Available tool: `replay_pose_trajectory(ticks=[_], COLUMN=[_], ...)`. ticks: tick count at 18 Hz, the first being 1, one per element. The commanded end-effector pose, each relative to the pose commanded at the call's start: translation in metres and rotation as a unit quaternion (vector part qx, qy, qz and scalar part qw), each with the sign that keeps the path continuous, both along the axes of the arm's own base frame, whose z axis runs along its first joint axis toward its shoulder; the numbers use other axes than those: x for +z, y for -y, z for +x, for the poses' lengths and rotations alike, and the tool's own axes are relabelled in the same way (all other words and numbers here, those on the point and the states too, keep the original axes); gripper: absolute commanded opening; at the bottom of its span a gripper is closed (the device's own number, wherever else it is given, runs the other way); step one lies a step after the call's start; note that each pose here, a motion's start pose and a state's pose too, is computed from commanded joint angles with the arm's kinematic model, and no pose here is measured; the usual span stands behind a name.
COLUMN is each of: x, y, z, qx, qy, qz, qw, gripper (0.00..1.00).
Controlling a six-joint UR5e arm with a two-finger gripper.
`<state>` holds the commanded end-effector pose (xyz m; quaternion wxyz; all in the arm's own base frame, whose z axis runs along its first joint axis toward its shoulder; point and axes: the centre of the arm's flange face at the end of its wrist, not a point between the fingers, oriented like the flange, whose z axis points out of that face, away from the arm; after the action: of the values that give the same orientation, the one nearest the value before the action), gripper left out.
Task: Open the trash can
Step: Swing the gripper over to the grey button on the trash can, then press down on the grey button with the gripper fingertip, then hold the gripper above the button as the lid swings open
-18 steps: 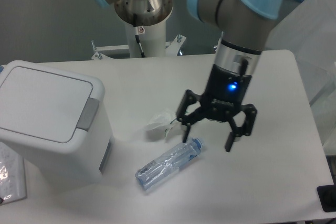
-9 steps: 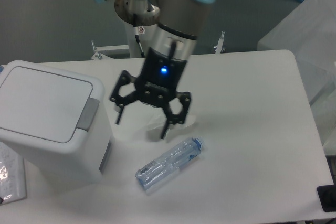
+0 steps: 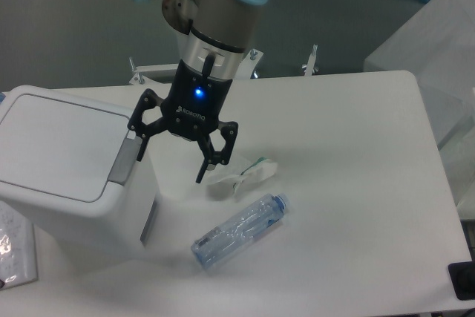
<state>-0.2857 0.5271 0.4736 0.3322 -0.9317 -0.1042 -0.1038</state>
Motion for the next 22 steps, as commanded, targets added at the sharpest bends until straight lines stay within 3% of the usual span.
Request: replay_pose_trajectory(ticks=[13,22], x=[-0.015,0.018], y=[-0.013,-0.010], z=[0.004,-0.021], qx=[-0.011,0.005], qy=[0.009,-0.016], qz=[-0.009,0.013], qw=[0.9999,0.9998], gripper=[1.00,1.00])
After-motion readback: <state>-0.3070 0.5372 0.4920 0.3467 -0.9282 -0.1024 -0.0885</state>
